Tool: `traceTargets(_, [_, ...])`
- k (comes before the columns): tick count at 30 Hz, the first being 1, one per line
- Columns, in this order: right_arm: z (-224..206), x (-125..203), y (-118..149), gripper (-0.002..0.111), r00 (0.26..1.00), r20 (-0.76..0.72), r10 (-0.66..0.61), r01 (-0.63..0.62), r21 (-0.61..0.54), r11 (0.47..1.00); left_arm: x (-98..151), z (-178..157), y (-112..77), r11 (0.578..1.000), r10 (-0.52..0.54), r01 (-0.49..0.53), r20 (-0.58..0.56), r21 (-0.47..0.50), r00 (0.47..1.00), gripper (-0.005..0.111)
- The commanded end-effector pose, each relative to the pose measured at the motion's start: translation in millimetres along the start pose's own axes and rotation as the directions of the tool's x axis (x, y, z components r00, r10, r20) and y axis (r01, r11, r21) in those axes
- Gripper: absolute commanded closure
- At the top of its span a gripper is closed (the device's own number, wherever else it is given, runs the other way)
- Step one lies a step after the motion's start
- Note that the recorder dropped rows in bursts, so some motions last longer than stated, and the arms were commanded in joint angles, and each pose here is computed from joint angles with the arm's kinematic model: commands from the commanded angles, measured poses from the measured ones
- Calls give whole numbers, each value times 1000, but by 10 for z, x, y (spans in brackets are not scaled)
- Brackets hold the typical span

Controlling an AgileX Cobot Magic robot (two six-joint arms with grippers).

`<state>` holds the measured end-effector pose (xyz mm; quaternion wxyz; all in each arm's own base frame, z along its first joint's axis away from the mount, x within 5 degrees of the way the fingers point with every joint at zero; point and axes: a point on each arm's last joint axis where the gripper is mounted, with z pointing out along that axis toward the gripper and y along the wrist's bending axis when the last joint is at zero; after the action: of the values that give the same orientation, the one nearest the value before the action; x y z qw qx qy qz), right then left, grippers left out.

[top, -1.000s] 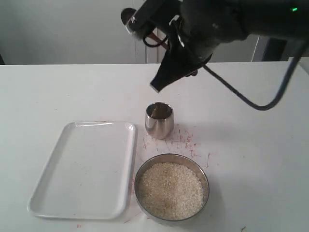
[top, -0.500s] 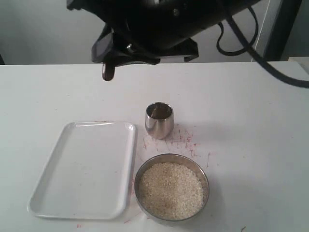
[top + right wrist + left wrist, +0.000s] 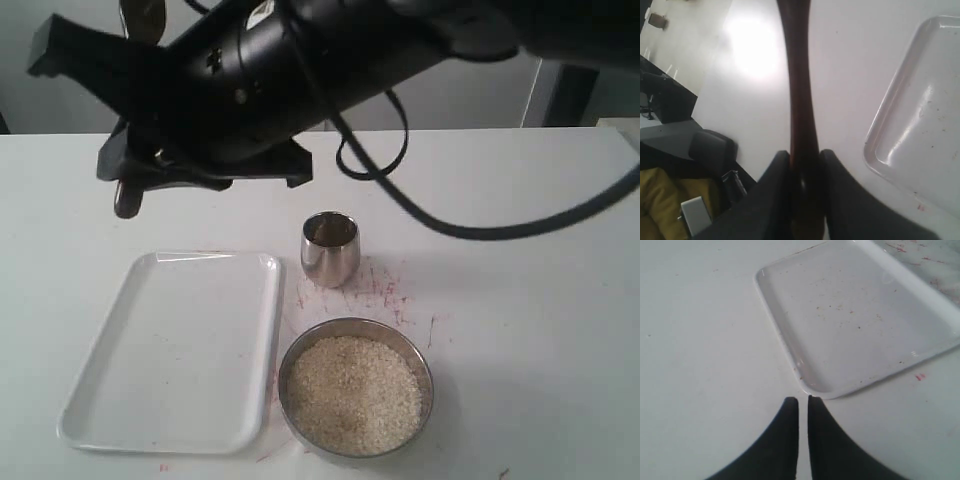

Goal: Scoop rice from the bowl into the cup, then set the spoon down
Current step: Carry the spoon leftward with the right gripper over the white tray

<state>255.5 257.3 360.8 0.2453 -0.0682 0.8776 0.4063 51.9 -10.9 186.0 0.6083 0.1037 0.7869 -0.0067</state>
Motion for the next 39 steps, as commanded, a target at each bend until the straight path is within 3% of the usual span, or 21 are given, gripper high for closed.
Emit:
traceTargets(1, [222, 59, -49, 108, 1000, -15, -24, 25, 29, 999, 18, 3, -6, 1000, -7, 7, -5, 3, 1000, 92])
traceTargets(9, [419, 74, -94, 108, 987, -28, -155, 157, 117, 981, 18, 3, -6, 1000, -7, 7, -5, 3, 1000, 92])
traceTargets(18, [480, 53, 58, 108, 948, -50, -314, 317, 185, 930, 18, 3, -6, 1000, -7, 7, -5, 3, 1000, 92])
traceTargets(39, [955, 32, -59, 108, 864, -382, -329, 461, 333, 823, 18, 3, -6, 1000, -7, 7, -5, 3, 1000, 92])
